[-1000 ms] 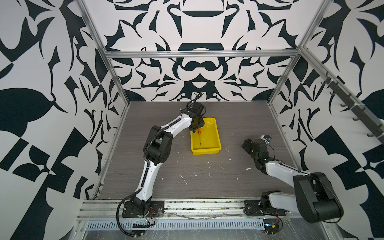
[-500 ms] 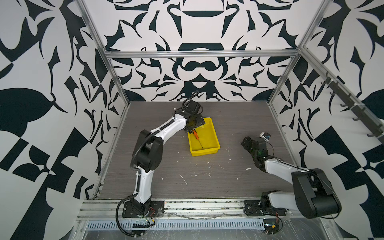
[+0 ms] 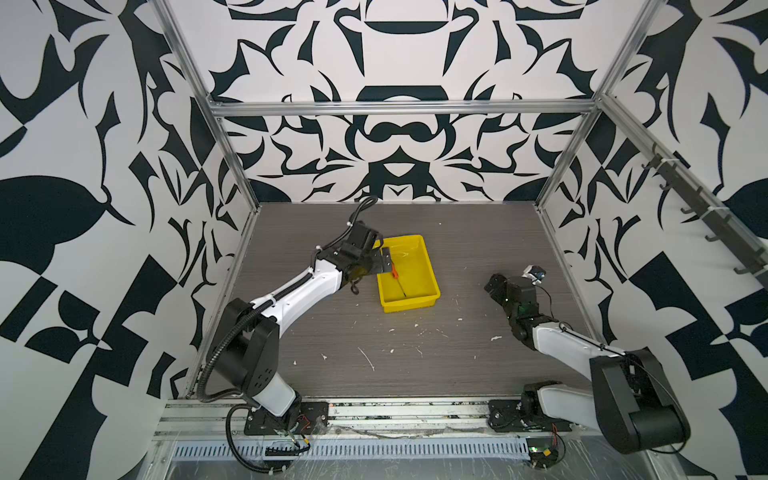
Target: Put the screwdriver in the bin
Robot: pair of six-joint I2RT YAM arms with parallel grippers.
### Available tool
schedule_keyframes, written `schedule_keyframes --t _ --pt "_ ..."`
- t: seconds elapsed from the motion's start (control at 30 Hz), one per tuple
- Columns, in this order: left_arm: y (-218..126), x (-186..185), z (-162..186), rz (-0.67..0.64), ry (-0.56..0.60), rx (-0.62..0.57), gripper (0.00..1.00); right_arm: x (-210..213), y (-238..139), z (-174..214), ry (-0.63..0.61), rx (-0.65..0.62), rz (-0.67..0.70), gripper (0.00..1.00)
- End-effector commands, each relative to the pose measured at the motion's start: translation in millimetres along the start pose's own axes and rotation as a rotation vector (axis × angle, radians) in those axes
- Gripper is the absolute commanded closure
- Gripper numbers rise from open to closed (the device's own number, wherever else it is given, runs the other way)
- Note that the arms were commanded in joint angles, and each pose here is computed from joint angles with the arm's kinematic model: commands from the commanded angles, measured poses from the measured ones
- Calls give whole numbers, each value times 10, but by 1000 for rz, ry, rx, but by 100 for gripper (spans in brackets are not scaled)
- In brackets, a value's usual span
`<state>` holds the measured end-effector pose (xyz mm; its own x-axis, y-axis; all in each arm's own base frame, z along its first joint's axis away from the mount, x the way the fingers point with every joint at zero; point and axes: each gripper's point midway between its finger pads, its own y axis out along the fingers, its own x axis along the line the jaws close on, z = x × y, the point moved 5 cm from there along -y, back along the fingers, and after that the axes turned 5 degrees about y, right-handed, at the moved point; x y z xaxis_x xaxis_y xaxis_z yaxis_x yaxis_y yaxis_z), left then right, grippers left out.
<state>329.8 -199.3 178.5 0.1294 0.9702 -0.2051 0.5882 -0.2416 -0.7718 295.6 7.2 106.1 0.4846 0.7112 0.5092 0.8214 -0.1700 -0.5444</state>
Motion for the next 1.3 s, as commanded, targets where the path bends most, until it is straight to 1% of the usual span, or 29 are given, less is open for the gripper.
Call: schedule_keyframes --t 0.0,0.07,0.1,0.2,0.23,0.3,0.37,0.43,0.5,0.57,0.63,0.73,0.83,0.87,0.93,1.03,1.17,1.27 --pt "-226 263 -71 -128 72 -160 0 67 -61 -41 31 -21 -37 0" --pt "-289 453 -6 -221 86 -204 0 124 -108 -40 27 -25 -65 0" --pt "-309 532 44 -244 88 -220 0 133 -133 -58 26 -29 -61 1" --pt "-309 699 180 -243 103 -257 0 151 -252 -194 -9 -30 6 0" --pt "-350 741 184 -241 105 -285 0 163 -302 -266 -21 -43 31 0" --pt "-324 880 242 -275 100 -313 0 178 -420 -436 -60 -88 84 0" --pt "-274 1017 301 -318 74 -321 0 157 -520 -596 -90 -159 140 1" --pt "-210 1117 375 -330 31 -311 0 123 -583 -724 -127 -251 179 1" --pt "-155 1125 412 -278 -2 -293 0 40 -575 -784 -200 -365 215 1" --pt "-122 1102 445 -245 -14 -293 0 -2 -562 -822 -244 -471 220 0" --pt "-97 1093 474 -231 -18 -279 0 12 -523 -821 -314 -506 215 1" --pt "-123 1055 459 -216 -1 -249 0 70 -343 -756 -464 -447 240 0" --pt "-184 1058 439 -218 13 -259 0 194 -83 -638 -699 -313 244 0" --pt "-203 1070 442 -224 10 -266 0 193 2 -600 -731 -281 259 0" --pt "-231 1065 453 -209 -2 -283 0 169 103 -574 -728 -284 292 0" --pt "-248 1031 459 -171 -6 -297 0 155 154 -508 -724 -307 250 1" --pt "-258 1074 443 -204 -34 -308 0 124 204 -443 -730 -280 226 0" --pt "-309 1055 294 -219 -75 -341 0 106 233 -394 -753 -270 202 0"
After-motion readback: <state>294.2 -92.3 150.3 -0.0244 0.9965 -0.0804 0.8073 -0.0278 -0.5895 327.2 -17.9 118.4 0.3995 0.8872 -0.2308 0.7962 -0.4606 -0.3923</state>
